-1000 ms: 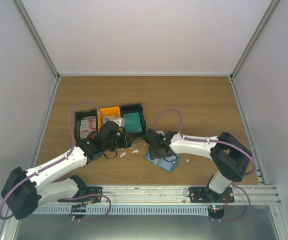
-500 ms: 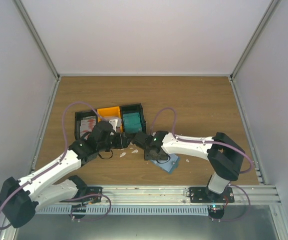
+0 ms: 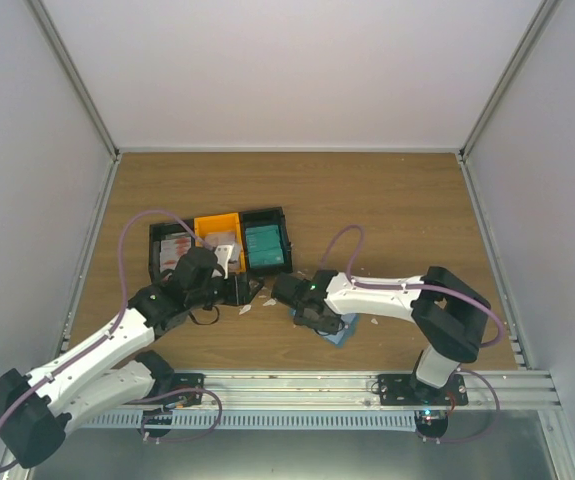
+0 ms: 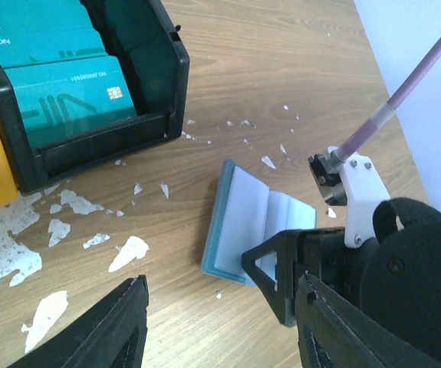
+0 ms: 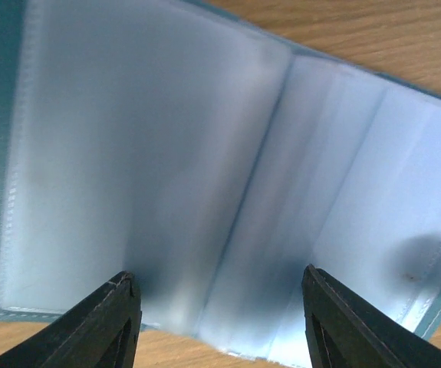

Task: Put the credit cards into the card holder
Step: Open the card holder at the center of the board.

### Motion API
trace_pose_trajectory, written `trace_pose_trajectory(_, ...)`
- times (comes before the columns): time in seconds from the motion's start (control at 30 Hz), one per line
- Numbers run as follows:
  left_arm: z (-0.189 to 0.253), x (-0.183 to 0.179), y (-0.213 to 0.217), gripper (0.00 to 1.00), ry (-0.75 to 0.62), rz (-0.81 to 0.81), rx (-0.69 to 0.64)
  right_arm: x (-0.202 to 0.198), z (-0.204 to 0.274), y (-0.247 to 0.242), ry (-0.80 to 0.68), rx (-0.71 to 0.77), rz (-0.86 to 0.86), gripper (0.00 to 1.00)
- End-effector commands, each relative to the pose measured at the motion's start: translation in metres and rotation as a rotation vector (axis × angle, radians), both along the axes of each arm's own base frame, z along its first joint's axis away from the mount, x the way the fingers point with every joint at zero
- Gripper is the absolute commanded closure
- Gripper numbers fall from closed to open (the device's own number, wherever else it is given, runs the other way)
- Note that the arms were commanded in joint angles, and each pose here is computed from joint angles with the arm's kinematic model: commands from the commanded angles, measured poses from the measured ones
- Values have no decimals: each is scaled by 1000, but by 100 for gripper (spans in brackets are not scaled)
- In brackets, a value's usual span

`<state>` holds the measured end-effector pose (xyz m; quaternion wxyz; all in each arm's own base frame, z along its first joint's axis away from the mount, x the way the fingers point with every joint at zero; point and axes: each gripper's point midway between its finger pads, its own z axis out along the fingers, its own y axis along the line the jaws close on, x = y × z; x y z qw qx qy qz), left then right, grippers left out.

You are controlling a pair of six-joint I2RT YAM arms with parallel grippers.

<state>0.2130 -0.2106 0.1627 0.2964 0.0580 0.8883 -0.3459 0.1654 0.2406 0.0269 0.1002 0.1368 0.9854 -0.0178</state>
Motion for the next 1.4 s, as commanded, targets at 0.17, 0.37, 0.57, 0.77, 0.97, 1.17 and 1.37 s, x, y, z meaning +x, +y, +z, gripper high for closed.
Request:
trace_pose_trajectory(0.17,-1,-2,2,45,-27,-24,6,2,-16,-19,25,30,-65,38)
trace_pose_trajectory(0.37,0,2,2,45,-27,-20,12,7,-27,-37,73,45,65,38)
trace_pose_trajectory(0.57,-4,8,2,44,-15,-8,29,18,-38,-53,121,-2,247,40)
trace_pose_trajectory(0.77,-5,18,-3,44,-16,-4,42,32,-40,-48,117,-45,366,45)
trace_pose_trajectory(0.97,-11,13,-28,49,9,-119,-35,49,-15,-37,37,-28,373,45)
trace_pose_trajectory(1.17,-29,17,-51,57,76,-164,-70,65,28,-39,-80,-20,318,44)
trace_pose_trajectory(1.37,-50,20,-83,57,128,-224,-45,57,47,-45,-134,87,271,43)
